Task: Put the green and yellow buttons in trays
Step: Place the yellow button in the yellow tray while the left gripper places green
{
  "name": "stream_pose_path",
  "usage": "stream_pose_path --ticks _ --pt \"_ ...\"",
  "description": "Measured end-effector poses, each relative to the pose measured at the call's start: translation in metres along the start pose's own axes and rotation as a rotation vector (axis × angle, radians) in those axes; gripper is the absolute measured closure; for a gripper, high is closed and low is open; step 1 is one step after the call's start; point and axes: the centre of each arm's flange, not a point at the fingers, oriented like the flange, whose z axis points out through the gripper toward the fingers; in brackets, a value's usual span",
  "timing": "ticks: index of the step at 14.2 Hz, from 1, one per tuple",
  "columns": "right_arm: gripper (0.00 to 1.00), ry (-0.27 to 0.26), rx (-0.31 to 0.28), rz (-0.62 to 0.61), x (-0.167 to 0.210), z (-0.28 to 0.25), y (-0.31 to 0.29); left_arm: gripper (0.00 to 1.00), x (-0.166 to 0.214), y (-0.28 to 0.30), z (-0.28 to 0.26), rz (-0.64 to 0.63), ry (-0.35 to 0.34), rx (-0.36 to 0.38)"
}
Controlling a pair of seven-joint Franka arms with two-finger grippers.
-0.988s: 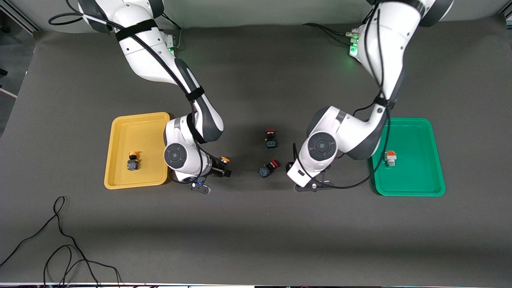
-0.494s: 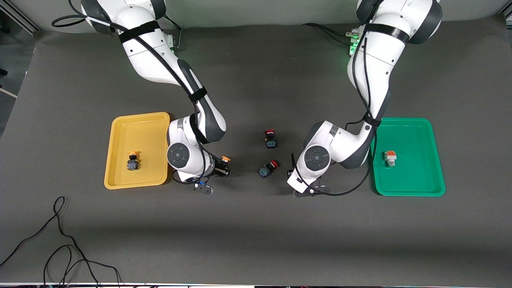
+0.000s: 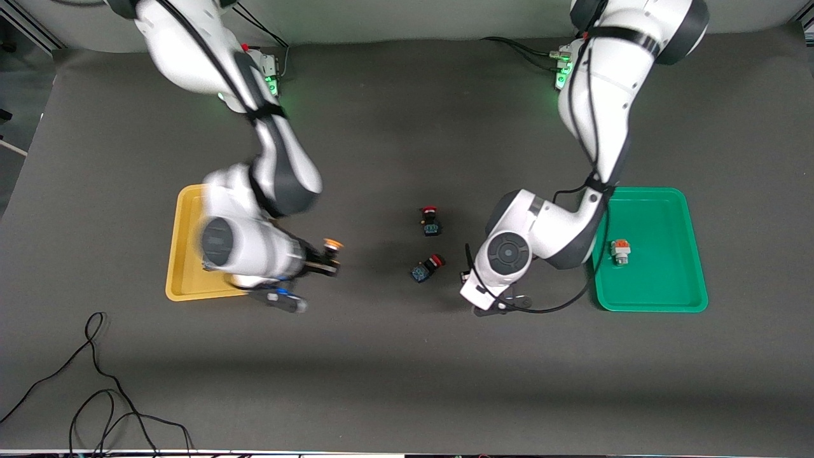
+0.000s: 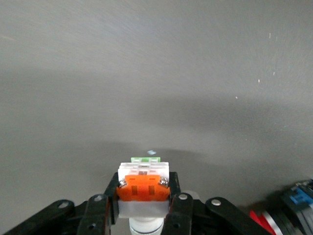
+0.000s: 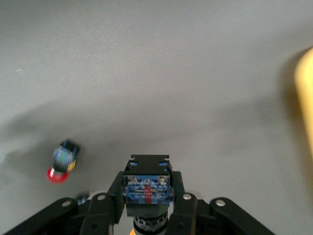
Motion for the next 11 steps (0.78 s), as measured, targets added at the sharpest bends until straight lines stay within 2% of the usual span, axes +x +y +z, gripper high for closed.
stream_pose_path --ticks 3,5,7,9,11 --pt "0.59 -0.050 0.006 -0.076 0.008 -0.088 0.088 0.59 0.012 -0.060 -0.080 0.025 -0.065 0.000" --pt "0.59 -0.071 0.001 -0.115 0.027 -0.094 0.162 0.59 0.025 -0.125 -0.111 0.075 -0.119 0.007" --pt "0.59 -0.068 -0.007 -0.123 0.042 -0.055 0.215 0.59 0.040 -0.203 -0.114 0.133 -0.150 -0.002" --pt "0.59 -0.014 -0.037 -0.142 0.048 0.004 0.245 0.59 0.051 -0.288 -0.099 0.198 -0.179 -0.004" --pt "0.59 0.033 -0.086 -0.167 0.045 0.058 0.266 0.59 0.061 -0.361 -0.073 0.238 -0.168 0.003"
